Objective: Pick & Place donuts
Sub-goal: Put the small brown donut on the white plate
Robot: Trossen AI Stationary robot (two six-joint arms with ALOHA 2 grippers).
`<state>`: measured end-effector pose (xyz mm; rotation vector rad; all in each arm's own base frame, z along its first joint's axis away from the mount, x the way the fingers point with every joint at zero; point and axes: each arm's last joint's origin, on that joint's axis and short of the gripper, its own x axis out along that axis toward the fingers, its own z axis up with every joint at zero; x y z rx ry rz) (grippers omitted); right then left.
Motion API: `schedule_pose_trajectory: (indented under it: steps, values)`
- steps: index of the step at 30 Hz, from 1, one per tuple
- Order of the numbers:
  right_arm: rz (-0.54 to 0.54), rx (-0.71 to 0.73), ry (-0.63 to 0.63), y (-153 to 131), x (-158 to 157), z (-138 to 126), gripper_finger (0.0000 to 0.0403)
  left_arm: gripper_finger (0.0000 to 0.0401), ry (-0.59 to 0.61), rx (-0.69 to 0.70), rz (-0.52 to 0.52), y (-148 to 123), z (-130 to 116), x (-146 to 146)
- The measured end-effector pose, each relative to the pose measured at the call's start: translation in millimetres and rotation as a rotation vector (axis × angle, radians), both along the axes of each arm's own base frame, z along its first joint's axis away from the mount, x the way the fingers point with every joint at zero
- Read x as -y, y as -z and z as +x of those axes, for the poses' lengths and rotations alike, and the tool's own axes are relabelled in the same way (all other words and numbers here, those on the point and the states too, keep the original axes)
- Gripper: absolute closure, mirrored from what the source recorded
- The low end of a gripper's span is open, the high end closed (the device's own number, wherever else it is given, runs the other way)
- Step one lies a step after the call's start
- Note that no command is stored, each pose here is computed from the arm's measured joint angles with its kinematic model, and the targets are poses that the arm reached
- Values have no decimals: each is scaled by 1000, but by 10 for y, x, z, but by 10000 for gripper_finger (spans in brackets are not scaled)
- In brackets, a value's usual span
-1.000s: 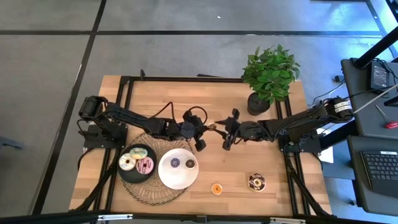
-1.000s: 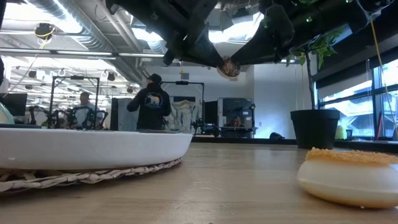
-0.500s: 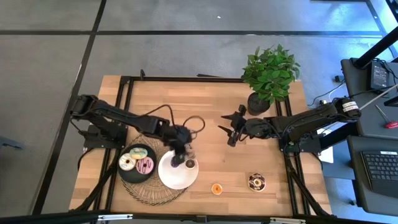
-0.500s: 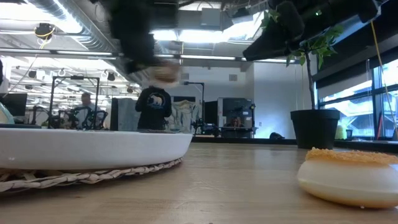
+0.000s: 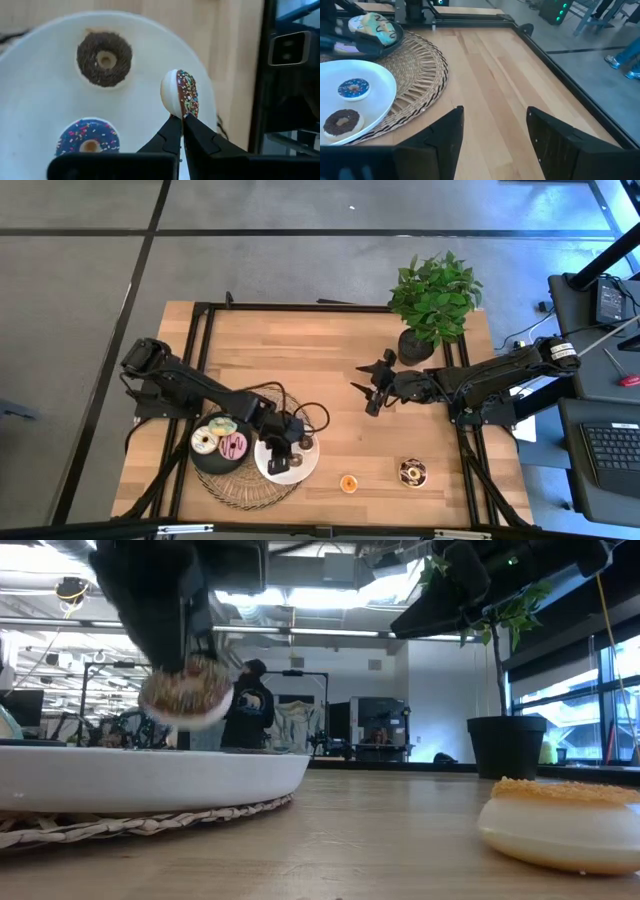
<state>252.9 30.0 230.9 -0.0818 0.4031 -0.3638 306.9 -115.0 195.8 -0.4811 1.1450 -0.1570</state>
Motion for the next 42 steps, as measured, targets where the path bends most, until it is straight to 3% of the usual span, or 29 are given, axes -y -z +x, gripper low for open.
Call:
schedule_pose_trajectory:
  steps: [7,42]
  values:
    - [0,0,0,0,0,0,186,389,-57,-79,-8,173,44,6]
    - [-9,-38,-2,32,2,-15,186,356,-71,-87,-20,168,27,53]
